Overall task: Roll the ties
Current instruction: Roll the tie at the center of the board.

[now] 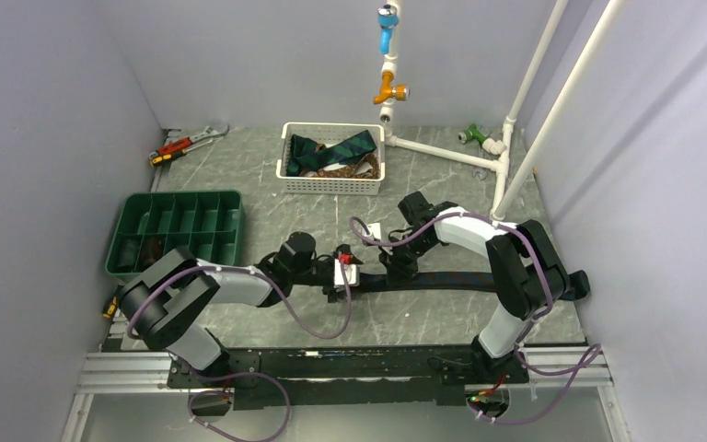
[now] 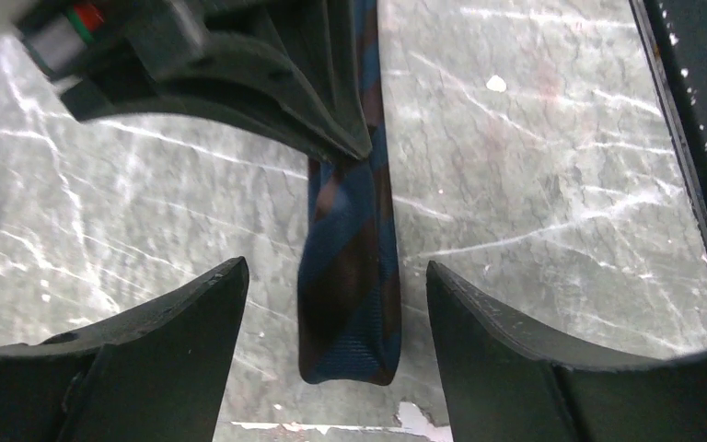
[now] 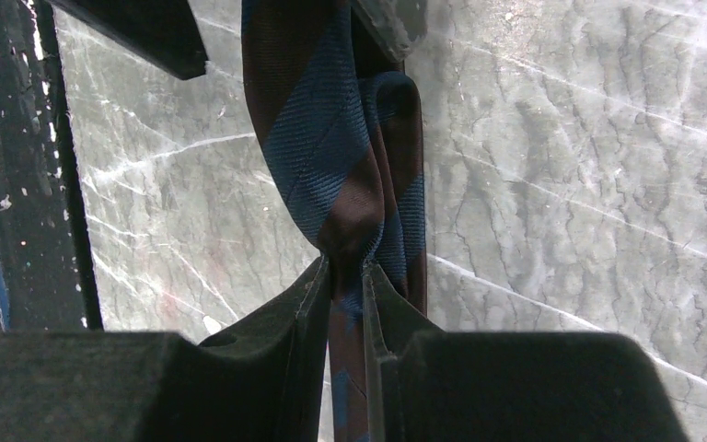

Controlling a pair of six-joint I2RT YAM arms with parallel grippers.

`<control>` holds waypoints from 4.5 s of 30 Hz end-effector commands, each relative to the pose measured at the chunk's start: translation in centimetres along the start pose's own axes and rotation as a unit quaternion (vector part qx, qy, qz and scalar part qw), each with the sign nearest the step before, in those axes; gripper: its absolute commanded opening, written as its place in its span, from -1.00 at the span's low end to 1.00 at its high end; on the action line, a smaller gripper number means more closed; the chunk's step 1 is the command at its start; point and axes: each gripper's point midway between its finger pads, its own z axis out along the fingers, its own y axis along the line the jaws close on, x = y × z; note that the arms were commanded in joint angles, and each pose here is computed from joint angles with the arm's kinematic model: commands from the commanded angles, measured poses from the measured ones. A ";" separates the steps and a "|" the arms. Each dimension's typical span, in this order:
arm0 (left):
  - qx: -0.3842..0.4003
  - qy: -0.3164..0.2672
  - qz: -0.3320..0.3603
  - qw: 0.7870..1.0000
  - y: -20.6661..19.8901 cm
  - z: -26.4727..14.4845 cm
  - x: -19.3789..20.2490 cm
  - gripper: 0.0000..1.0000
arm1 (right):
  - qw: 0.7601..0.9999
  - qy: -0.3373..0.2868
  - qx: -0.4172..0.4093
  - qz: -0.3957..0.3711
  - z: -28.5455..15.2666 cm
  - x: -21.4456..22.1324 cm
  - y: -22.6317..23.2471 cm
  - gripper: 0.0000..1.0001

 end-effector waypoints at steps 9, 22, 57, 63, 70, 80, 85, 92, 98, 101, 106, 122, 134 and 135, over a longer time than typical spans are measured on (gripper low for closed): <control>0.027 -0.042 0.055 0.997 -0.3 0.9 -2.4 -0.18 | 0.999 -0.015 0.006 -0.028 -0.8 -1.6 -0.4 -0.58; 0.073 0.080 -0.016 0.994 -2.4 1.6 4.8 -0.49 | 0.999 -0.029 -0.013 -0.036 -1.8 -2.9 0.6 -0.19; 0.052 0.028 -0.030 0.998 -0.9 3.0 3.6 -0.21 | 0.999 -0.018 -0.006 -0.049 -1.3 -2.8 0.3 -0.25; 0.051 0.053 -0.036 0.997 -1.2 2.6 4.8 -0.35 | 1.000 -0.002 -0.024 -0.020 0.1 -1.5 0.0 -0.11; 0.061 0.048 -0.022 0.997 -1.9 2.3 5.0 -0.40 | 1.000 0.022 -0.013 -0.009 0.8 -0.2 -0.8 -0.04; 0.067 0.049 -0.017 0.996 -2.0 2.2 5.1 -0.38 | 0.999 0.034 -0.029 -0.018 0.6 -0.5 -0.9 0.65; 0.067 0.052 -0.019 0.996 -2.1 2.1 5.3 -0.39 | 0.998 0.050 -0.010 -0.031 0.9 0.2 -1.4 0.19; 0.061 0.056 -0.030 0.996 -1.5 1.7 5.9 -0.42 | 0.998 0.054 0.001 -0.036 0.7 0.8 -1.1 -0.32; 0.034 0.027 -0.027 0.999 -0.2 0.9 4.0 0.27 | 0.998 0.057 -0.003 -0.033 1.0 1.1 -0.9 -0.34; -0.005 0.001 -0.066 0.998 1.3 -0.5 2.3 0.43 | 0.998 0.058 -0.006 -0.029 1.1 1.3 -0.7 -0.37; -0.015 0.001 -0.076 0.997 0.8 -2.6 2.5 0.55 | 0.998 0.060 -0.011 -0.028 1.2 1.4 -0.5 -0.37; -0.007 -0.041 -0.066 0.997 1.7 -0.9 -1.4 -0.24 | 0.998 0.059 -0.020 -0.029 1.5 1.6 -0.1 -0.50; -0.003 -0.037 -0.069 0.997 2.6 4.3 -0.6 -0.16 | 0.998 0.037 -0.028 -0.035 1.3 0.4 0.2 -0.49; -0.001 -0.030 -0.068 0.997 2.4 4.5 -0.1 -0.16 | 0.998 0.032 -0.028 -0.036 1.2 0.2 0.3 -0.48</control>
